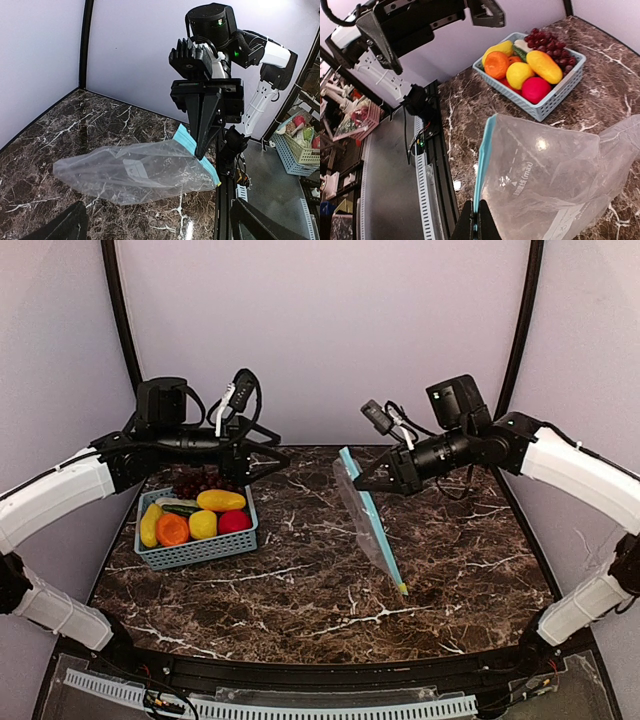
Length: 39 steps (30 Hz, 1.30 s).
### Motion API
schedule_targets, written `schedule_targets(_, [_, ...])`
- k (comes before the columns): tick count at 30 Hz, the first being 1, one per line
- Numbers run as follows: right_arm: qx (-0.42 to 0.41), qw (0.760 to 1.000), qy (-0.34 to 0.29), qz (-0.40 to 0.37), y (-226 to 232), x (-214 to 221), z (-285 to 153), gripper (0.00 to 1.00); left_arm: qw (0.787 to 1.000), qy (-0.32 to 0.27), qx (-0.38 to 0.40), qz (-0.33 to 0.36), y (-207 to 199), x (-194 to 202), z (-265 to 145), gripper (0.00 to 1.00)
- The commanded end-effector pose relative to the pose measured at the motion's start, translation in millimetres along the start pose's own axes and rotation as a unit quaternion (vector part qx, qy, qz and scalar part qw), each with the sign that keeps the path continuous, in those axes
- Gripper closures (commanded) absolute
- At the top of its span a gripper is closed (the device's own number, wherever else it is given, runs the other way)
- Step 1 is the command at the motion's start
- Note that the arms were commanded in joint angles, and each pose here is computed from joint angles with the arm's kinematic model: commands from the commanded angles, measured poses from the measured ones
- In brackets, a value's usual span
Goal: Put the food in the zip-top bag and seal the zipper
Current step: Pass from the right arm to the left
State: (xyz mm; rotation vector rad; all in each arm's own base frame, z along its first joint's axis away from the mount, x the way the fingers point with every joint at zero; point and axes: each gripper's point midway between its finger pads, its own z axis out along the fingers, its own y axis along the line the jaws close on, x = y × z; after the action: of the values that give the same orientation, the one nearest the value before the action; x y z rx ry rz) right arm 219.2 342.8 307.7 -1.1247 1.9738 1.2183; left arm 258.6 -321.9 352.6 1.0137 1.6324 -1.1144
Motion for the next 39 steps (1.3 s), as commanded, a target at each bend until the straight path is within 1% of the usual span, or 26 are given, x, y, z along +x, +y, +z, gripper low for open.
schedule_targets(1, [-0.067, 0.997, 0.042, -0.015, 30, 4, 23, 1.00, 0.999, 0.000, 0.046, 0.012, -15, 15, 3, 0.00])
schedule_targets(8, [-0.120, 0.991, 0.058, -0.024, 52, -1, 44, 1.00, 0.997, 0.003, 0.074, 0.009, -23, 27, 3, 0.00])
schedule_targets(16, [-0.129, 0.988, 0.079, -0.018, 52, 6, 60, 1.00, 0.993, 0.003, 0.117, -0.008, -36, 32, 8, 0.00])
schedule_targets(19, [-0.133, 0.987, 0.082, -0.019, 53, 7, 63, 1.00, 0.991, 0.007, 0.130, -0.012, -41, 35, 12, 0.08])
schedule_targets(21, [-0.134, 0.987, 0.084, -0.020, 53, 8, 64, 1.00, 0.990, 0.012, 0.138, -0.015, -44, 38, 14, 0.17])
schedule_targets(22, [-0.133, 0.987, 0.083, -0.021, 53, 8, 63, 1.00, 0.990, 0.014, 0.140, -0.017, -44, 39, 15, 0.19])
schedule_targets(23, [-0.133, 0.987, 0.084, -0.021, 53, 8, 63, 1.00, 0.989, 0.016, 0.144, -0.018, -45, 40, 16, 0.25])
schedule_targets(24, [-0.132, 0.987, 0.083, -0.021, 53, 8, 63, 1.00, 0.989, 0.019, 0.146, -0.021, -45, 42, 18, 0.27])
schedule_targets(25, [-0.132, 0.987, 0.084, -0.022, 53, 9, 63, 1.00, 0.988, 0.020, 0.151, -0.022, -47, 42, 18, 0.33])
schedule_targets(27, [-0.133, 0.987, 0.084, -0.021, 53, 9, 63, 1.00, 0.987, 0.022, 0.154, -0.025, -47, 43, 20, 0.37])
schedule_targets(28, [-0.133, 0.987, 0.085, -0.021, 52, 10, 64, 1.00, 0.987, 0.025, 0.155, -0.028, -47, 45, 22, 0.38])
schedule_targets(34, [-0.133, 0.987, 0.086, -0.019, 51, 12, 65, 1.00, 0.986, 0.030, 0.159, -0.031, -49, 48, 25, 0.48])
schedule_targets(38, [-0.129, 0.988, 0.086, -0.019, 49, 13, 67, 1.00, 0.985, 0.032, 0.165, -0.035, -50, 49, 26, 0.61])
schedule_targets(39, [-0.127, 0.988, 0.086, -0.019, 48, 13, 67, 1.00, 0.985, 0.033, 0.167, -0.036, -51, 50, 27, 0.63])
